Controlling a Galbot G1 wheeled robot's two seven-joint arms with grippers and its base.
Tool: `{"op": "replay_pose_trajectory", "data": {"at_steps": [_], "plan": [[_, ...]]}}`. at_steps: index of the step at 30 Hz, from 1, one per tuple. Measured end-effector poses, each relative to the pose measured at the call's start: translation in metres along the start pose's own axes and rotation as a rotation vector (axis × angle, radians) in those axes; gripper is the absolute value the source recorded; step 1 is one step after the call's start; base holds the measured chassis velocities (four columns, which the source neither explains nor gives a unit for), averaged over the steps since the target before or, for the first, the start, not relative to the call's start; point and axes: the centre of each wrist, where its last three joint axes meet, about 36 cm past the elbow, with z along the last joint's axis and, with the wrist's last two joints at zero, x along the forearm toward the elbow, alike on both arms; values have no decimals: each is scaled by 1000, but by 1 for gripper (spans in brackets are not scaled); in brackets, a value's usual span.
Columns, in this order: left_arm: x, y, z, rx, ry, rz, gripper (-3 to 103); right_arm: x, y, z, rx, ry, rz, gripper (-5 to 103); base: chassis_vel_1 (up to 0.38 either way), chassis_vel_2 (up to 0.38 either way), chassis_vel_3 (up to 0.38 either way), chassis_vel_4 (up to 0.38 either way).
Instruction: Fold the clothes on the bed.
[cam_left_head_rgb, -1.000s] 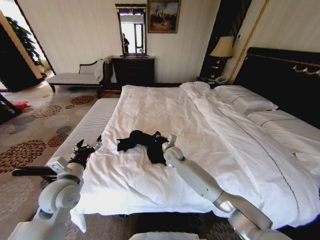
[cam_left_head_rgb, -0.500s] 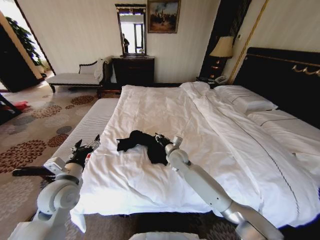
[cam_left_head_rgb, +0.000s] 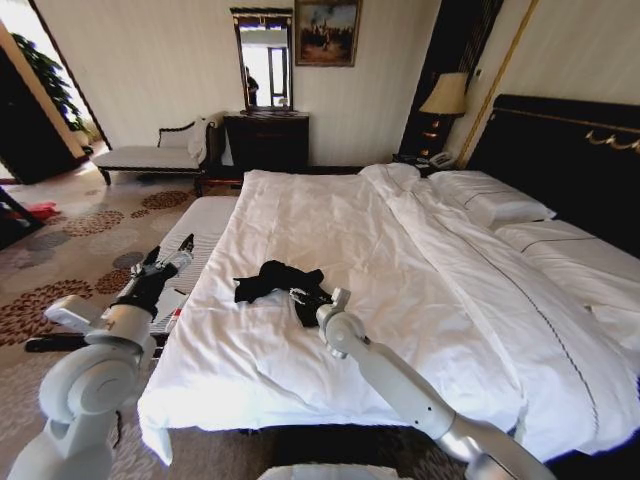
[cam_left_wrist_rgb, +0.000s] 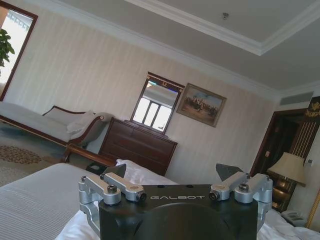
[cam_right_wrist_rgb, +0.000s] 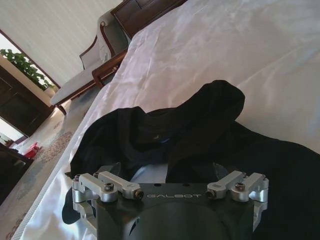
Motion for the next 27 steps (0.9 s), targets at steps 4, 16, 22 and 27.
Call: {"op": "replay_pose_trajectory", "data": {"at_steps": [4,16,22,27], "plan": [[0,-1,4,-9,11,-5,100,-8,-7,-1,3,-2,21,100,0,0,0,0],[5,2,11,-22,36,-32,100,-28,-5,-5,10,-17,28,93,0,0,0,0],[8,2,12,-27,39,-41,100,-28,-7,-3,31,-25,35,71,0,0,0,0],[7,3,14,-27,43,-45,100,-25,-12,-2,37,-34,37,55,0,0,0,0]]}}
